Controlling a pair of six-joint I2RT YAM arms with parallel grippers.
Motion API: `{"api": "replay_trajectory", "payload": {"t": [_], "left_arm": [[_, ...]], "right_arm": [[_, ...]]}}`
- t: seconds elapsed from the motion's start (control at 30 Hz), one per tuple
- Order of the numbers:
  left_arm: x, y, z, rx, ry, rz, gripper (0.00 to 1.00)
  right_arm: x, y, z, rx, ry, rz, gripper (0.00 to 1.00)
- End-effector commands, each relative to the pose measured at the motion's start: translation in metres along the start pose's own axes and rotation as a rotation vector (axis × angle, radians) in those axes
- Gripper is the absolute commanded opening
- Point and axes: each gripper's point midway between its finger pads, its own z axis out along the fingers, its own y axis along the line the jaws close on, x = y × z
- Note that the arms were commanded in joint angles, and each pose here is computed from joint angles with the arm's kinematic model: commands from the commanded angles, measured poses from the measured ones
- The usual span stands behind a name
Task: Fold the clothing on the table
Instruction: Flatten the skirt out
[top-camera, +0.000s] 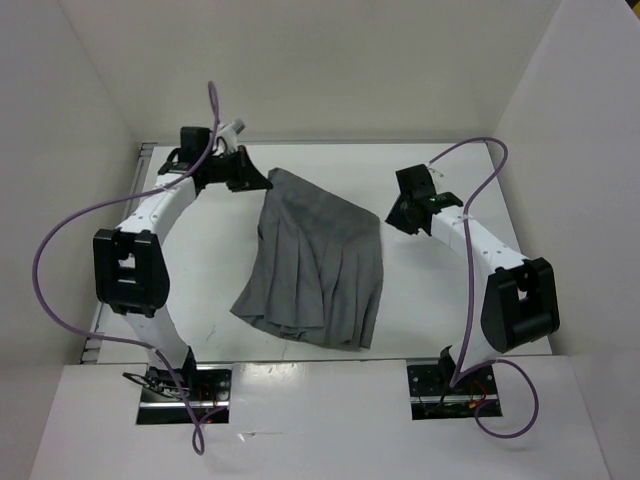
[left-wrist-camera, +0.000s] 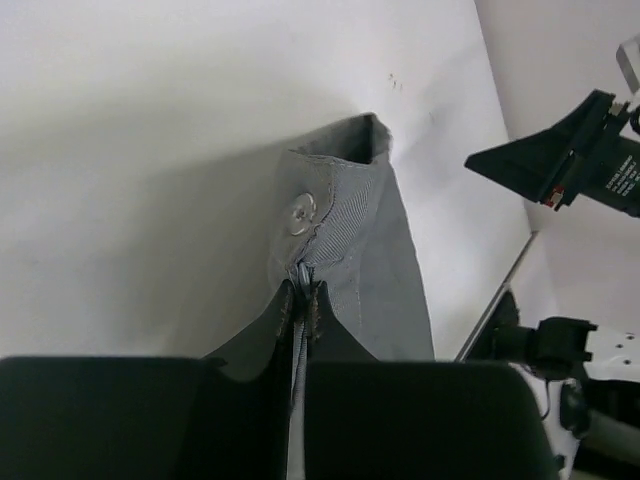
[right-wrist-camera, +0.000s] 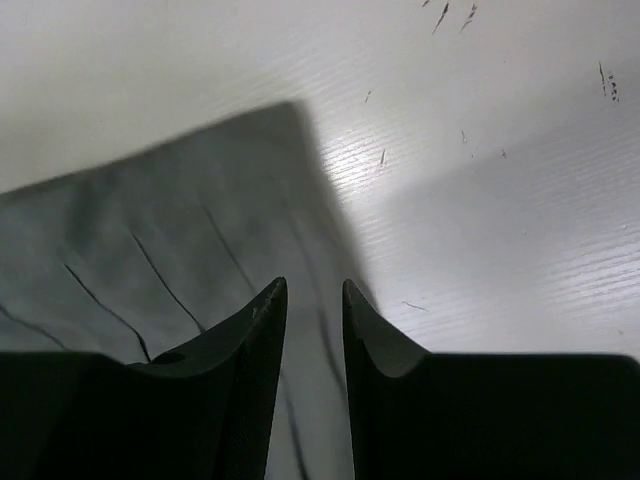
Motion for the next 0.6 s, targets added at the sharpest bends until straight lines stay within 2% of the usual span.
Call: {"api": "replay_trajectory", "payload": {"t": [0.0, 0.17, 0.3, 0.57], "left_arm": [[0.033, 0.040, -0.001, 0.137, 0.063, -0.199, 0.00], [0.076, 0.108, 0.009, 0.098, 0.114, -0.417, 0.00], [0.090, 0.139, 0.006, 0.038, 0.102, -0.502, 0.00], [0.098, 0.164, -0.006, -0.006, 0.083, -0.569, 0.00]], "right_arm": [[-0.016, -0.001, -0.004, -0.010, -0.057, 0.037, 0.35], [-0.011, 0.001, 0.004, -0.029, -0.030, 0.033, 0.37], [-0.007, 0.013, 0.015, -0.094, 0.005, 0.018, 0.38], [0.020, 0.045, 0.046, -0.253, 0.151, -0.082, 0.38]]}}
